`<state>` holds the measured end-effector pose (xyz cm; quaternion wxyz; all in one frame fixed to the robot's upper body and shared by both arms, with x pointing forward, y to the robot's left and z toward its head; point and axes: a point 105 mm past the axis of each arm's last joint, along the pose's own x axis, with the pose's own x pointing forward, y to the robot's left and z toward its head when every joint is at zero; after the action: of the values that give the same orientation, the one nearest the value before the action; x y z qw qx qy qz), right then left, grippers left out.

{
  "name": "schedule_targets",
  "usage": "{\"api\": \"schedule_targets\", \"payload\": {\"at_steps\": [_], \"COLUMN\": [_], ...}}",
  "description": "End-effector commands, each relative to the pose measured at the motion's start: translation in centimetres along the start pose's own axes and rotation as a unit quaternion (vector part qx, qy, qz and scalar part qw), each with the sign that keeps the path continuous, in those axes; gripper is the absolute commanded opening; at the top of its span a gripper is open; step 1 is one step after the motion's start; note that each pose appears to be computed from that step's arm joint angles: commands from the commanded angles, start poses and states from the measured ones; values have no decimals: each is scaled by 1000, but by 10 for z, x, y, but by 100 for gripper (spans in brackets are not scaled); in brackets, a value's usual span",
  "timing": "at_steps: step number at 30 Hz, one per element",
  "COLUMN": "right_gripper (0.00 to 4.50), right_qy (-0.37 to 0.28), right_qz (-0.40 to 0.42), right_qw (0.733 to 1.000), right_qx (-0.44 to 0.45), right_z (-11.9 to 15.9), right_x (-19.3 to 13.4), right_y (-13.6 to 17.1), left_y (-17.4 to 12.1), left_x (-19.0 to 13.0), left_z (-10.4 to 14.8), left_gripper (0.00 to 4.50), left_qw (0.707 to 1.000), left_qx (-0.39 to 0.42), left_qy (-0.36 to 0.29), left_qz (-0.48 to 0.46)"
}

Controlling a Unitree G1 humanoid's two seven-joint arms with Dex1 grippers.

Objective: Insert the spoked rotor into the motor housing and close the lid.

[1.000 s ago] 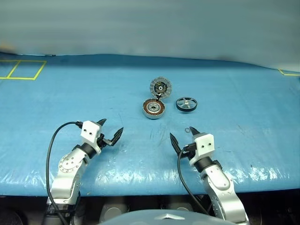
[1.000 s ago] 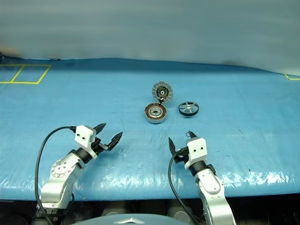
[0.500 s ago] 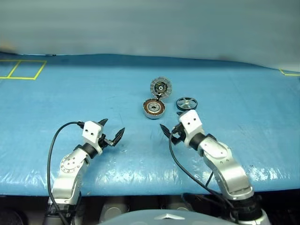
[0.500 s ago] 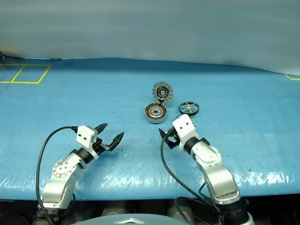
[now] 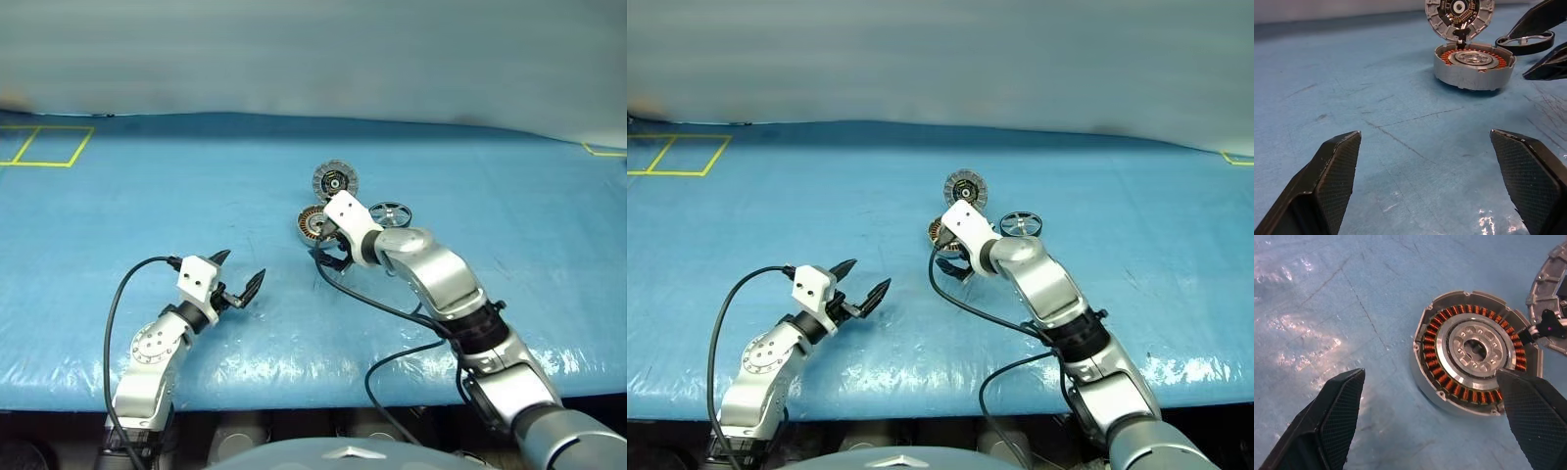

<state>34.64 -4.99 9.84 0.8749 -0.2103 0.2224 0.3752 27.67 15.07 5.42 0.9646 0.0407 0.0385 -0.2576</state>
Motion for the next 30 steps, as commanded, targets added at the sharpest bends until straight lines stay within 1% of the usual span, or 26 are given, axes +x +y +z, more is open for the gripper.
{"api": "schedule_targets", "payload": {"at_steps": [1,7,11,17,20,23,25,26,30], "right_gripper": [448,448,448,448,388,294,221,195,190], "right_qy": [-11,-7,15,62,102,125,132,135,146], "right_qz": [-4,6,2,21,77,112,124,128,141], "right_qw": [999,999,998,996,991,986,983,983,979], "right_qx": [-31,-40,-57,-55,-31,-10,0,3,9], "right_z": [12,16,13,3,-12,-24,-29,-31,-46], "right_x": [8,21,27,29,28,25,23,22,17], "right_y": [-3,-2,-9,-15,-4,9,16,20,41], "left_y": [-3,-6,-6,-6,-5,-2,0,0,1], "left_x": [1,1,2,0,0,-2,-3,-4,-6], "left_z": [11,9,10,9,9,11,11,11,11], "left_gripper": [450,450,450,450,450,450,450,450,450], "left_qw": [1000,1000,999,999,999,999,999,999,999], "left_qx": [11,12,11,9,4,2,4,5,6], "left_qy": [-24,-25,-30,-32,-36,-41,-40,-40,-39], "left_qz": [-4,-7,-5,3,10,19,22,23,27]}}
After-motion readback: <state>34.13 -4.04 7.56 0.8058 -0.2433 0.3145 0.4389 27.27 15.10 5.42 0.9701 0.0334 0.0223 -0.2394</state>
